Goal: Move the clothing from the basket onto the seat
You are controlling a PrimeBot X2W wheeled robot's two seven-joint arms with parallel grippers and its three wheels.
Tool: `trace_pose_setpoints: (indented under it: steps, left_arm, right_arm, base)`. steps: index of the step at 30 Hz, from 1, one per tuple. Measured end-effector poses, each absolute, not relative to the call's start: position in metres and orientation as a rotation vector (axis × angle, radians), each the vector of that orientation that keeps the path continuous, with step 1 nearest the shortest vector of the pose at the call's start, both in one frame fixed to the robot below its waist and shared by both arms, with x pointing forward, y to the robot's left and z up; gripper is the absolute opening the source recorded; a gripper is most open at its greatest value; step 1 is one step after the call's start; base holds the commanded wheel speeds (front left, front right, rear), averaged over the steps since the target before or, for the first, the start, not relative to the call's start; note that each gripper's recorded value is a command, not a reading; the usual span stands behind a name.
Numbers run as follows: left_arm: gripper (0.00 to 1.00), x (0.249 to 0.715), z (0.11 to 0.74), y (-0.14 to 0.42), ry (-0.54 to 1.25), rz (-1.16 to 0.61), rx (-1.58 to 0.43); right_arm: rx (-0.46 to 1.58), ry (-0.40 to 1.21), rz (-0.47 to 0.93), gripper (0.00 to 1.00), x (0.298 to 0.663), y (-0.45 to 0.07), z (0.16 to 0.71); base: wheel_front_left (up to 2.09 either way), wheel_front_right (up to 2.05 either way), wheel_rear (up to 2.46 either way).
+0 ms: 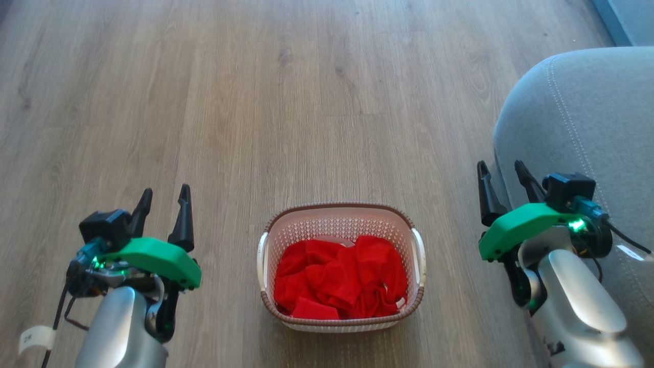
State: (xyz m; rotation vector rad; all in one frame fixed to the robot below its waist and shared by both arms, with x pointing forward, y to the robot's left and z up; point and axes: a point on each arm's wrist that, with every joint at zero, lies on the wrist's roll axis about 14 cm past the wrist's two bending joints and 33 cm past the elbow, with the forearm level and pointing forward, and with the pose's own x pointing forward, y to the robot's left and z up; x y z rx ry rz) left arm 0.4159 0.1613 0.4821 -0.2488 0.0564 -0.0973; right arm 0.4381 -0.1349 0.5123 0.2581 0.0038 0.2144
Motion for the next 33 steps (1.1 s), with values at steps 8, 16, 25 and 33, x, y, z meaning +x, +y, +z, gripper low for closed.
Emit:
trace_pose_setpoints:
  steps: [8,16,25,33]
  left_arm:
    - [1.00,0.422,0.490,0.159,0.025,-0.118,-0.163]
    - [1.00,0.423,0.487,0.161,0.029,-0.119,-0.136]
    - [1.00,0.422,0.486,0.166,0.031,-0.097,-0.150]
    - [1.00,0.422,0.487,0.164,0.028,-0.099,-0.153]
  right_arm:
    - [0.163,-0.032,0.244,1.00,0.443,-0.130,0.521]
    - [0.114,-0.042,0.249,1.00,0.446,-0.131,0.523]
    - [0.114,-0.047,0.227,1.00,0.448,-0.138,0.524]
    - [0.115,-0.051,0.229,1.00,0.448,-0.137,0.526]
  base:
    - [0.00,0.00,0.00]
    - [0.00,0.00,0.00]
    - [0.00,0.00,0.00]
    - [0.00,0.00,0.00]
